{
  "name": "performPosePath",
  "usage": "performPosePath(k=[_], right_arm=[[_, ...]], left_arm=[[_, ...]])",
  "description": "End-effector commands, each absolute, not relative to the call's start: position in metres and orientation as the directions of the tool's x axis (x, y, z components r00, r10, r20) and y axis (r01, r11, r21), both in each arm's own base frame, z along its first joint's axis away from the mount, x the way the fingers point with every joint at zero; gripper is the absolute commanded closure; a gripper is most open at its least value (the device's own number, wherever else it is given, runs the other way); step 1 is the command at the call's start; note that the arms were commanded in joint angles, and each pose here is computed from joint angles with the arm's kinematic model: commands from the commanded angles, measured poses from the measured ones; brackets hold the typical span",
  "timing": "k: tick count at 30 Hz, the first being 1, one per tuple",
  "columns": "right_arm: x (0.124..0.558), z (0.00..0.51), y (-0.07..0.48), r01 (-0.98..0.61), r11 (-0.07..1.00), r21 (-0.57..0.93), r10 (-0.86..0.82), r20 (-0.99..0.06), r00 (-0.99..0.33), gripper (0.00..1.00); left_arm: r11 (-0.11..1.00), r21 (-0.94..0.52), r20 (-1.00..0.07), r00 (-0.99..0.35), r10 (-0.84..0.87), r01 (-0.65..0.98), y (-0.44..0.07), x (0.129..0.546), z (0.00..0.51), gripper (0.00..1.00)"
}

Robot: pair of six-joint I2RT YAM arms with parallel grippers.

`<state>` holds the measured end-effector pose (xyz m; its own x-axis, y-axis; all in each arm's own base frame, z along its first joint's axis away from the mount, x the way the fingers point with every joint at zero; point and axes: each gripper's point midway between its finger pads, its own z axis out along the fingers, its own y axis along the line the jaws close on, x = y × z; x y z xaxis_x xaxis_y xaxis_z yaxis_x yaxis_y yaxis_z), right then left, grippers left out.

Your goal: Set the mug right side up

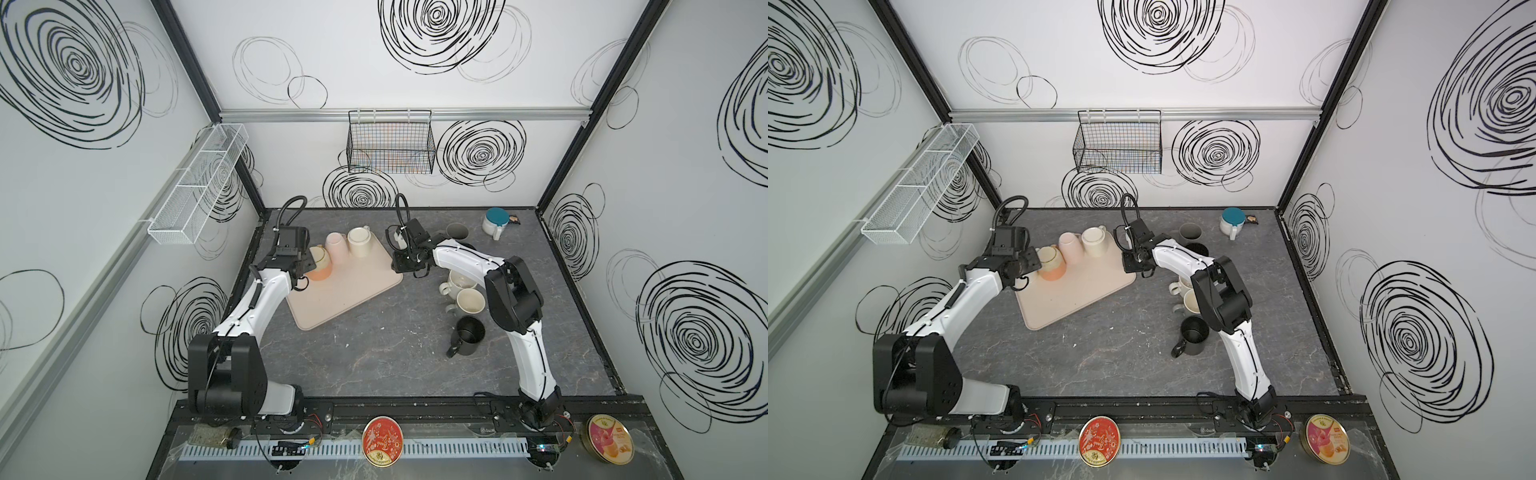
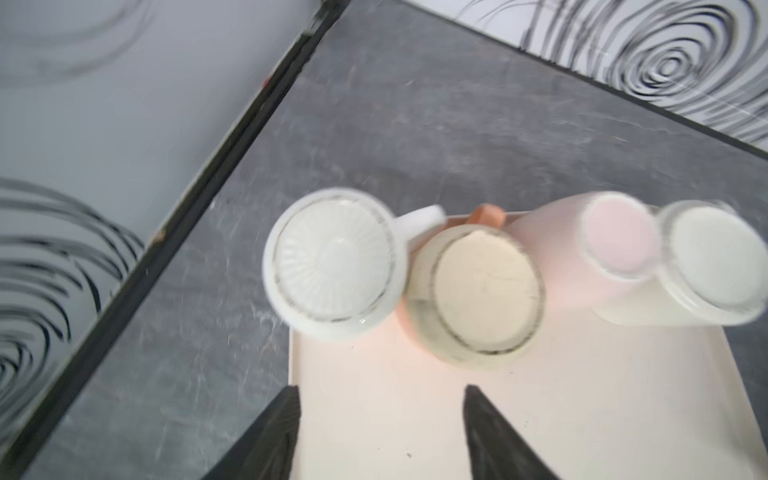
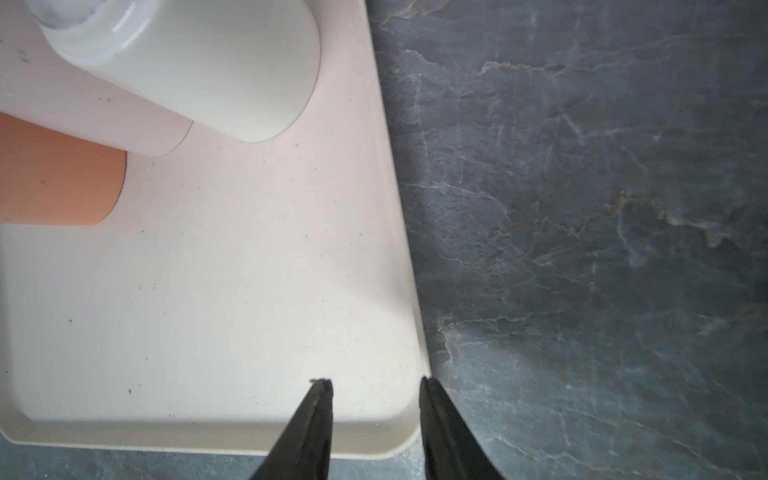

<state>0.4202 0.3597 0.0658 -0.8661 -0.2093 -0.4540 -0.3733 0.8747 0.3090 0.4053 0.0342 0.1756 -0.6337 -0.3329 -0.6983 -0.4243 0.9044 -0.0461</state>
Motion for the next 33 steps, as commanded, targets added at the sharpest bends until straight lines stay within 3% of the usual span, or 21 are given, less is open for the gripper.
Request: performPosePath(k=[1, 8, 13, 27, 33], right_arm=[[0.412, 0.090, 0.370, -0.410, 0.854, 0.321, -0.224, -0.485, -0.845, 0.61], [0.396, 0.102, 0.374, -0.422, 0.842, 0.336, -0.218, -0.503, -0.836, 0.61], [0.394, 0.122, 0.380, -0.440, 0.831, 0.340, -0.210, -0.541, -0.814, 0.61], [0.401, 0.126, 0.369, -0.435, 0.840, 0.325, -0.202, -0.557, -0.806, 0.61], [0.405, 0.128, 0.364, -0.430, 0.833, 0.347, -0.184, -0.559, -0.809, 0.61]], left_arm=[[0.924, 0.010, -0.689, -0.672, -0.270, -0.382, 0.035, 0.431, 0.172, 0.31], [0.938, -0.024, -0.658, -0.700, -0.276, -0.347, 0.029, 0.488, 0.144, 0.35], [0.937, -0.002, -0.605, -0.746, -0.279, -0.350, 0.030, 0.500, 0.111, 0.33], [0.961, -0.165, -0.547, -0.790, -0.276, -0.222, -0.033, 0.442, 0.088, 0.42], [0.981, -0.191, -0.532, -0.835, -0.138, -0.041, -0.080, 0.413, 0.086, 0.43]])
